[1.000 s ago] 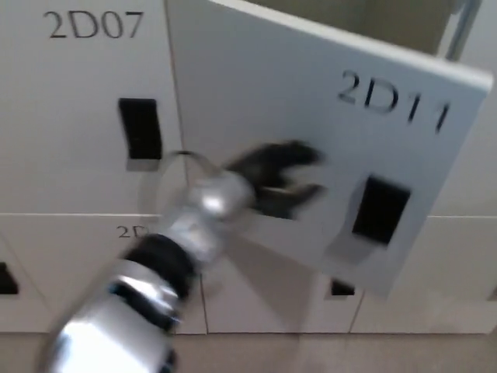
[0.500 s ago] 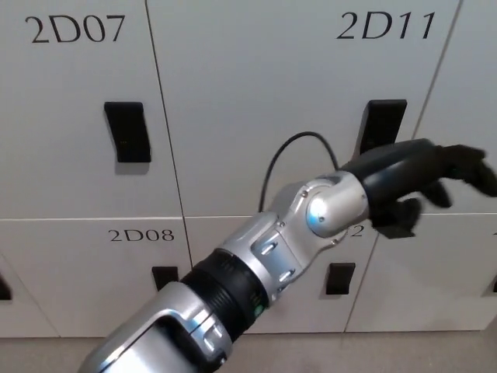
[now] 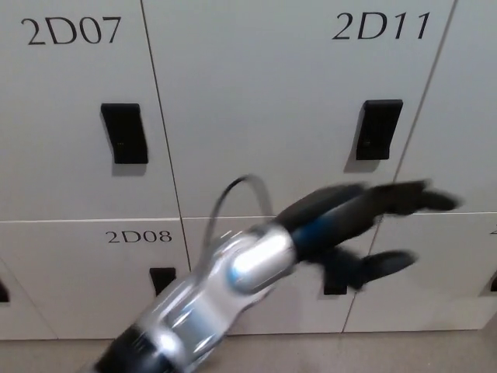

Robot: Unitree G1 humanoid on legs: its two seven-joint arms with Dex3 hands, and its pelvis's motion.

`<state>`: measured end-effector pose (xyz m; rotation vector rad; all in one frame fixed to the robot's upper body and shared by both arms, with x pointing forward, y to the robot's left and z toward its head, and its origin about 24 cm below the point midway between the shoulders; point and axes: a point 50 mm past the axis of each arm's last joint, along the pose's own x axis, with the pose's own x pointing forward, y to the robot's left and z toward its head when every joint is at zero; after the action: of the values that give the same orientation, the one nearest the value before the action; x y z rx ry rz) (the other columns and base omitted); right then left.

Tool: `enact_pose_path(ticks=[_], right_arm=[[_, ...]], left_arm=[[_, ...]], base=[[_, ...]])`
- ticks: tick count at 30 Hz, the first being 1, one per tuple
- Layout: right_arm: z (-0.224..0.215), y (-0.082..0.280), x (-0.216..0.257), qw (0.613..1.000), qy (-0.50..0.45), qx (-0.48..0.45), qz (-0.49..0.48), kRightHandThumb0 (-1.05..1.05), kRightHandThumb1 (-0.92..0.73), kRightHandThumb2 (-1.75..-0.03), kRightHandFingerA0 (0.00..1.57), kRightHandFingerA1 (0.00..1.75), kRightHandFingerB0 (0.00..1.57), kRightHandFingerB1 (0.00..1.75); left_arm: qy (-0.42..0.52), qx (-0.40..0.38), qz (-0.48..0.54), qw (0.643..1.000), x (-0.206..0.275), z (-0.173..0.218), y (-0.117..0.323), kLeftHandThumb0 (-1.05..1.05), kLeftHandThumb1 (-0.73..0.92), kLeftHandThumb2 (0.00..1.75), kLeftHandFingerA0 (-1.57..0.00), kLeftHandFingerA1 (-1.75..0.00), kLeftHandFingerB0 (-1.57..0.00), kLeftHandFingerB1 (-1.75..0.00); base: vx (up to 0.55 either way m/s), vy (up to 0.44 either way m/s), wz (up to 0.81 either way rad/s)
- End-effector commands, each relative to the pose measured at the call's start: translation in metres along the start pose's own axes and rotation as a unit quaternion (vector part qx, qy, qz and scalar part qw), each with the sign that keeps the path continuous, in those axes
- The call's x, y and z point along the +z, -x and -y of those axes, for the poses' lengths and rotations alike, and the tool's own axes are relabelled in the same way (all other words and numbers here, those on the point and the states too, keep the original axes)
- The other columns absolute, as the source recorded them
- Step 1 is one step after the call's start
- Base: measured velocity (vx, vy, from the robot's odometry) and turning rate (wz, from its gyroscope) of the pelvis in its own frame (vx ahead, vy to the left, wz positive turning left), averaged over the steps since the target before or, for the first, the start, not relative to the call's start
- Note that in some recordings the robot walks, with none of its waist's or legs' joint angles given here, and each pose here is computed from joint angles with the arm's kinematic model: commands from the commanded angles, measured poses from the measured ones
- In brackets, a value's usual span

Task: The robot uses its left hand to push the door of an open cabinet towards the right and closes it

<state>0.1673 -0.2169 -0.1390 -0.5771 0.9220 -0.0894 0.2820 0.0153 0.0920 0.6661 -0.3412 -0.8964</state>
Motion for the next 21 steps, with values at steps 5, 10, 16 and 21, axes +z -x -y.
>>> enact_pose_path(ticks=[5, 10, 16, 21], right_arm=[[0.011, -0.001, -0.002, 0.999, -0.022, -0.009, 0.021, -0.42, -0.60, -0.93, 0.41, 0.55, 0.31, 0.50], [0.009, 0.001, -0.003, 0.999, -0.042, -0.006, 0.030, -0.43, -0.61, -0.94, 0.40, 0.55, 0.29, 0.49], [0.009, 0.002, -0.006, 0.998, -0.059, 0.009, 0.030, -0.49, -0.63, -0.95, 0.34, 0.53, 0.23, 0.47], [0.010, 0.002, -0.007, 0.998, -0.050, 0.006, 0.033, -0.52, -0.63, -0.95, 0.36, 0.53, 0.27, 0.47]], left_arm=[[0.020, 0.015, -0.285, 0.958, -0.085, 0.026, 0.280, -0.75, 0.92, 0.69, -0.33, -0.32, -0.30, -0.30], [0.020, 0.042, -0.324, 0.945, -0.088, 0.031, 0.303, -0.77, 0.92, 0.69, -0.34, -0.32, -0.31, -0.30], [0.018, 0.135, -0.418, 0.898, -0.113, 0.047, 0.333, -0.76, 0.92, 0.69, -0.35, -0.32, -0.32, -0.31], [0.016, 0.181, -0.477, 0.860, -0.135, 0.050, 0.345, -0.73, 0.91, 0.68, -0.35, -0.32, -0.32, -0.31]], base=[[0.00, 0.000, 0.00], [0.00, 0.000, 0.00], [0.00, 0.000, 0.00], [0.00, 0.000, 0.00]])
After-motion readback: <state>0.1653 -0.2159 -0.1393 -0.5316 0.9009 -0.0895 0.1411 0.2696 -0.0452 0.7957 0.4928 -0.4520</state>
